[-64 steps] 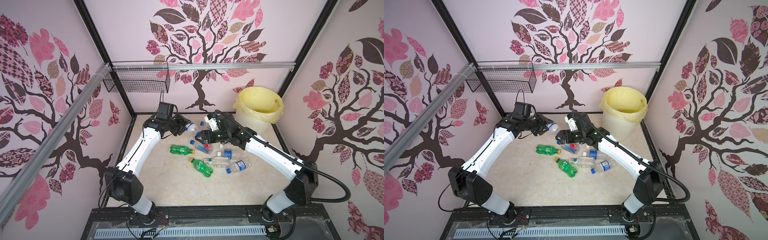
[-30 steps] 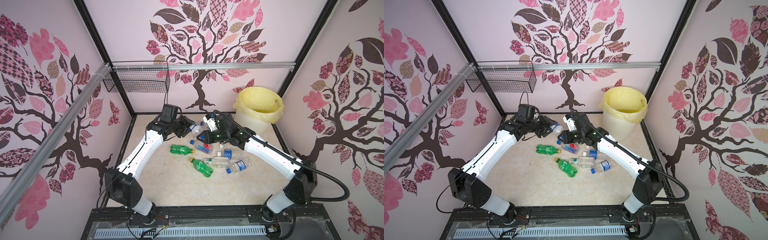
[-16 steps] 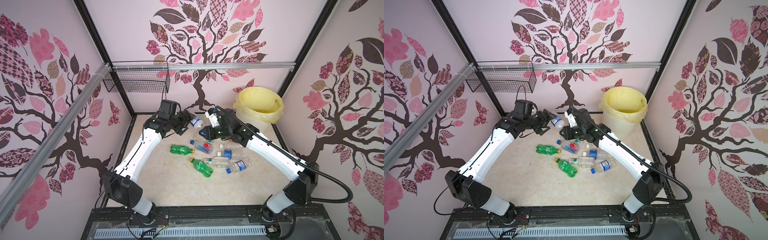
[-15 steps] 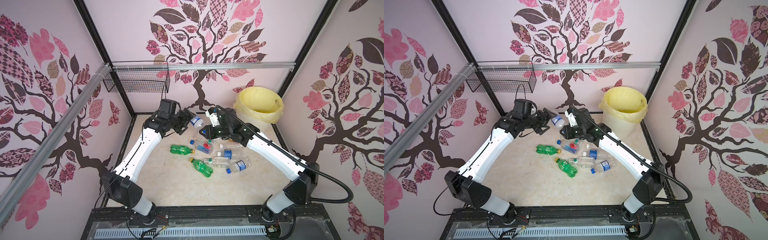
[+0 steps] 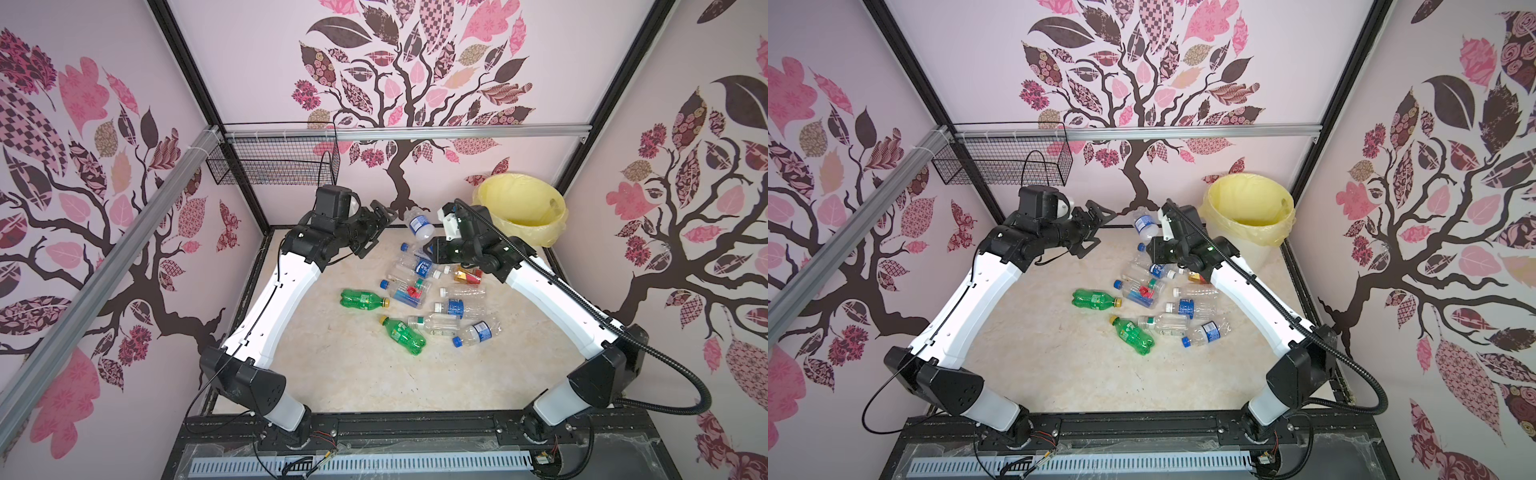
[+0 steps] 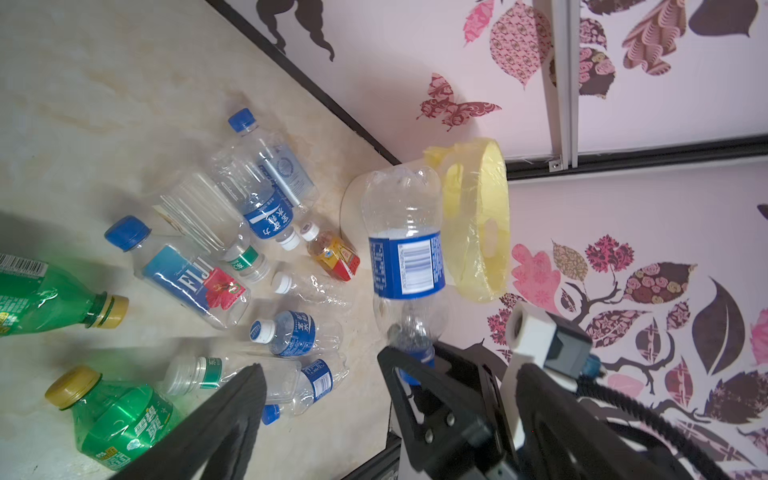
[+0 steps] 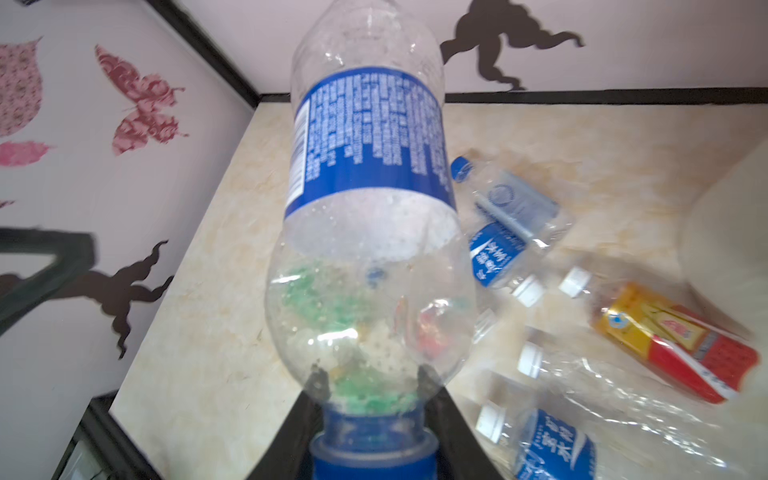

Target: Throw the plastic bottles in the bin

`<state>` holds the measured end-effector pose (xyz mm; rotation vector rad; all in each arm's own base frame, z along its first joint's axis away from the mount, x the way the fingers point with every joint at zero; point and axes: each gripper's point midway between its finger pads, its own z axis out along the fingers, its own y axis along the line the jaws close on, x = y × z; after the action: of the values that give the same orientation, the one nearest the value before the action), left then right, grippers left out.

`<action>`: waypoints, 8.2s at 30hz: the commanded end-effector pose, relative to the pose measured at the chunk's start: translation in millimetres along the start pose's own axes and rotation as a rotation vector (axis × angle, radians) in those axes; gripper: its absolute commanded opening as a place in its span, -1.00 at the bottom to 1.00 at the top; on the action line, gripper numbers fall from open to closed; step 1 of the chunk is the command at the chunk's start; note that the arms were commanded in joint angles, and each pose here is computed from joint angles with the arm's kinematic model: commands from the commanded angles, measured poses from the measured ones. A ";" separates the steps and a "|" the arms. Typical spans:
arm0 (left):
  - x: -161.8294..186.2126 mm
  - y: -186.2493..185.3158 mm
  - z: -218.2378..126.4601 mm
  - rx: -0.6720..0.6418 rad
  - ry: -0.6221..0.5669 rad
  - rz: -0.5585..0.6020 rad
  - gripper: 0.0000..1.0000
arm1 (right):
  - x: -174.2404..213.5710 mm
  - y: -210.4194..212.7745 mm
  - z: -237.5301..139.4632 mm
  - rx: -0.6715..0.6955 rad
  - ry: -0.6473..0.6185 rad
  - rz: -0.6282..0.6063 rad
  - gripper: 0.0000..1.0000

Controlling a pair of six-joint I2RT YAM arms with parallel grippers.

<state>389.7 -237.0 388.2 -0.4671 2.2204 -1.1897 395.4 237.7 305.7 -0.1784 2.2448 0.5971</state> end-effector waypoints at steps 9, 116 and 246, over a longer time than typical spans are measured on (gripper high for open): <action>50.7 -103.9 8.3 0.168 0.027 0.437 0.94 | -73.0 -64.8 -86.1 0.226 -0.279 0.061 -0.70; 41.8 265.7 4.9 -0.878 -0.006 -0.070 0.94 | 81.5 40.7 -18.6 0.021 0.054 -0.160 0.99; 26.0 72.7 49.9 -0.165 0.052 -0.056 -0.14 | 61.3 56.8 -31.7 -0.224 0.098 -0.039 0.99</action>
<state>394.5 -234.6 243.1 -0.6184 2.5086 -0.9371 314.2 267.6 292.0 -0.3721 2.2632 0.7784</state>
